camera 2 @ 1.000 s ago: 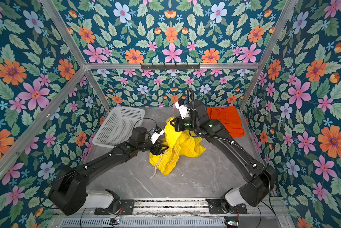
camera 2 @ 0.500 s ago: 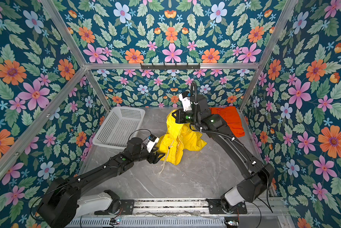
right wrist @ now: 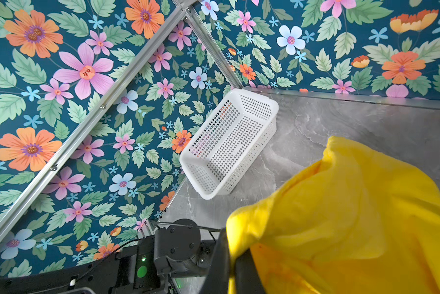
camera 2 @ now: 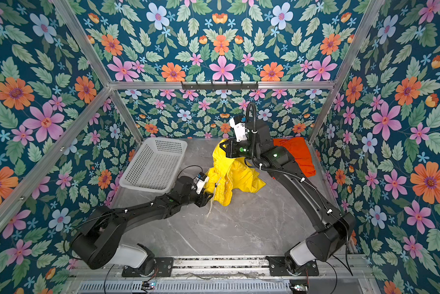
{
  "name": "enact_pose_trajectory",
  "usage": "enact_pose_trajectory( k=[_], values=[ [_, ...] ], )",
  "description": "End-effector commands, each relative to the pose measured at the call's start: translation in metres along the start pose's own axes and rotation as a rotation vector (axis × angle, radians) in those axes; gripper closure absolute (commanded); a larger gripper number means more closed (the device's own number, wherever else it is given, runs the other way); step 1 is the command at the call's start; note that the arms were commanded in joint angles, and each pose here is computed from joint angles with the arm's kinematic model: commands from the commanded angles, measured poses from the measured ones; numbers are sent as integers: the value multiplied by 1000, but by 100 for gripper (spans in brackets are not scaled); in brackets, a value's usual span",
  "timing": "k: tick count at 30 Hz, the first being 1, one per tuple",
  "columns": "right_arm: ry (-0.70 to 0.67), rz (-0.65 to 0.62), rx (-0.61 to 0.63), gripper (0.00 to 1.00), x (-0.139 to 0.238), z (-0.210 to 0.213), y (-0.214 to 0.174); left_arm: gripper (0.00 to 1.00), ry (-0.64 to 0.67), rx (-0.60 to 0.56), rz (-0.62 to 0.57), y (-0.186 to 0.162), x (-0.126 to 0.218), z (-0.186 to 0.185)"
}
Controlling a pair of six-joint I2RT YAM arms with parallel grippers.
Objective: Fold and stack the shorts
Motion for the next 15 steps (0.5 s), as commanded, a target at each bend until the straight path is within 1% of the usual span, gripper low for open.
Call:
enact_pose_trajectory(
  k=[1,2,3,4,6,7,11,15],
  values=[
    [34,-50,41,100,6,10,14,72,-48,-30,-42,16,0,-9],
    [30,-48,42,100,6,10,15,81,-50,-31,-45,18,3,-11],
    [27,-47,44,100,6,10,15,87,-51,-30,-50,21,7,-12],
    [26,-51,47,100,7,10,17,92,-52,-31,-54,24,12,-14],
    [35,-63,50,100,9,13,20,98,-43,-26,-50,31,25,-17],
    [48,-71,50,100,10,16,22,100,-27,-28,-55,37,35,-17],
    [100,-101,64,100,12,31,30,100,51,-28,-75,55,77,-17],
    [194,-128,78,100,14,55,44,100,142,-45,-132,84,133,-19]
  ],
)
Point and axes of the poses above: each gripper's point midway between its finger pads, its own x axis back along the fingers, its own z axis along the line the jaws close on, y = z × x, the point moved 2 cm from there along x, back along the fingers, and after that the axes turned 7 degrees about x, right-handed, at the moved point
